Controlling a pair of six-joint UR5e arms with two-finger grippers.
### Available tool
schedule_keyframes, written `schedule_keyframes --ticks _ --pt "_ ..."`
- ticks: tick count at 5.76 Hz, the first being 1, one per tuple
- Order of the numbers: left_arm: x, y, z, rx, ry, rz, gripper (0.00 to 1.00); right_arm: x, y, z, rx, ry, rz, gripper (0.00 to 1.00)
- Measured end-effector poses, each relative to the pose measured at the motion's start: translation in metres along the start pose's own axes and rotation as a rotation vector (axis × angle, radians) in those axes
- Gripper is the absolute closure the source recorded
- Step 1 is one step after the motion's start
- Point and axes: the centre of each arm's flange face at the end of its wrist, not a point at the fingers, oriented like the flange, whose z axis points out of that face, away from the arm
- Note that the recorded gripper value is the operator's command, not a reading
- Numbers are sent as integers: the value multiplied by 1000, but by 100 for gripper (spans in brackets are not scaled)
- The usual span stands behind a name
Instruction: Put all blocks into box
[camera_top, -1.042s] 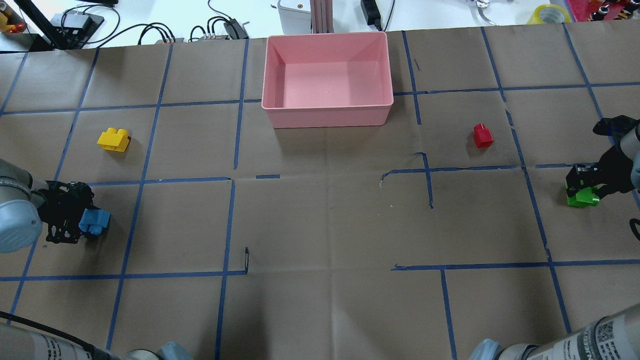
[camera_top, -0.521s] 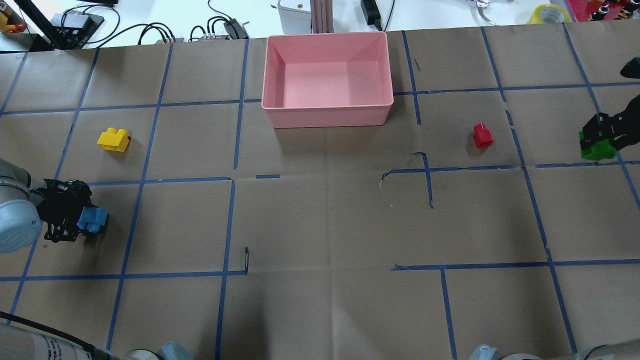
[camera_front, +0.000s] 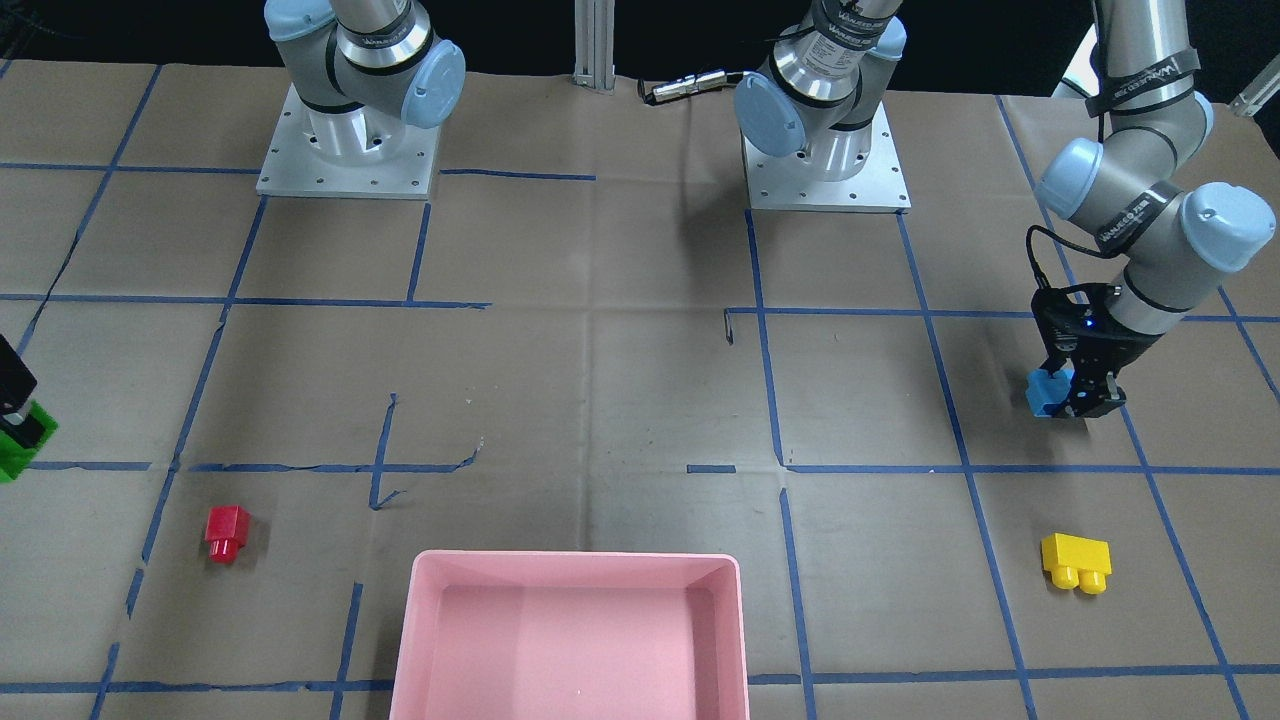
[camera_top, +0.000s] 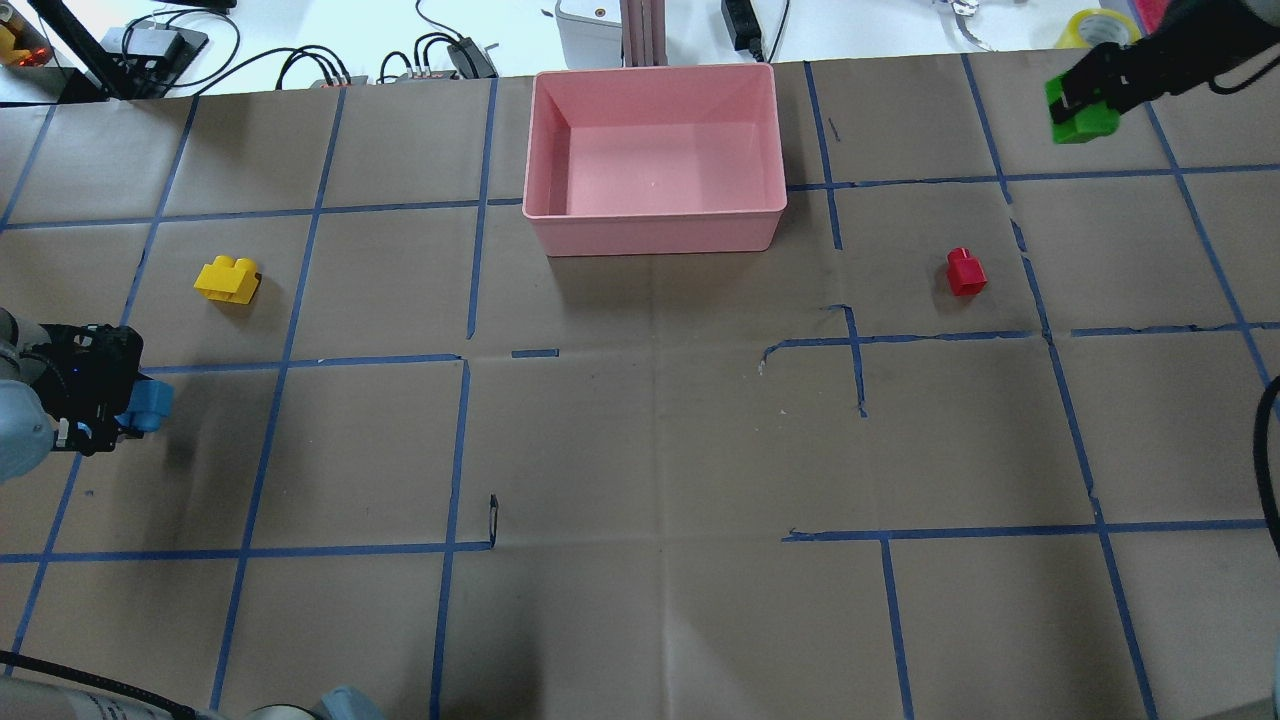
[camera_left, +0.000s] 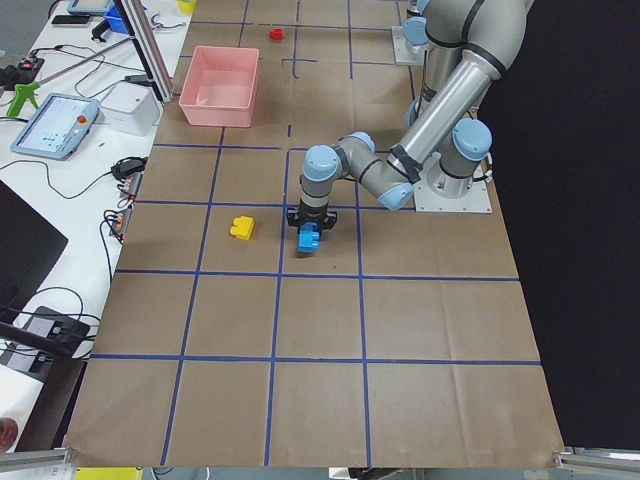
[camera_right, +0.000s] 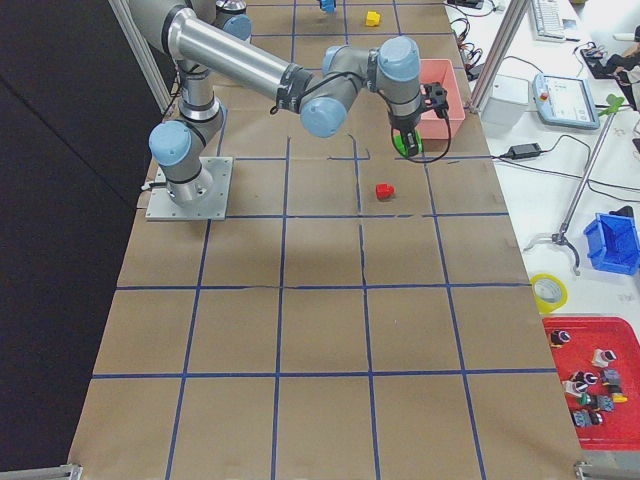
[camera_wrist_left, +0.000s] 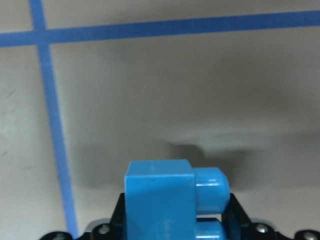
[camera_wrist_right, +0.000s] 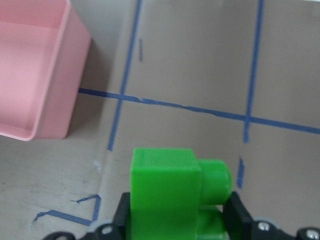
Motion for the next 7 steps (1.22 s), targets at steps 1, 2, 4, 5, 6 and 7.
schedule_keyframes --ticks 1,2,4,5,6,7 --pt "-13 9 -35 -6 -9 -46 92 -50 -42 34 -10 -40 -40 96" --pt "-31 18 -70 2 -2 -97 92 -107 -88 69 -13 -76 -60 96" --pt "-73 15 -126 27 22 -198 93 -235 -152 160 -31 -194 -69 95" --pt "-85 6 -133 38 24 -268 93 -278 -151 199 -72 -227 -70 87" --pt "-99 -7 -129 71 24 -410 93 -295 -145 218 -104 -233 -71 2" --pt "-123 -27 -125 102 24 -563 94 -299 -142 222 -117 -236 -71 1"
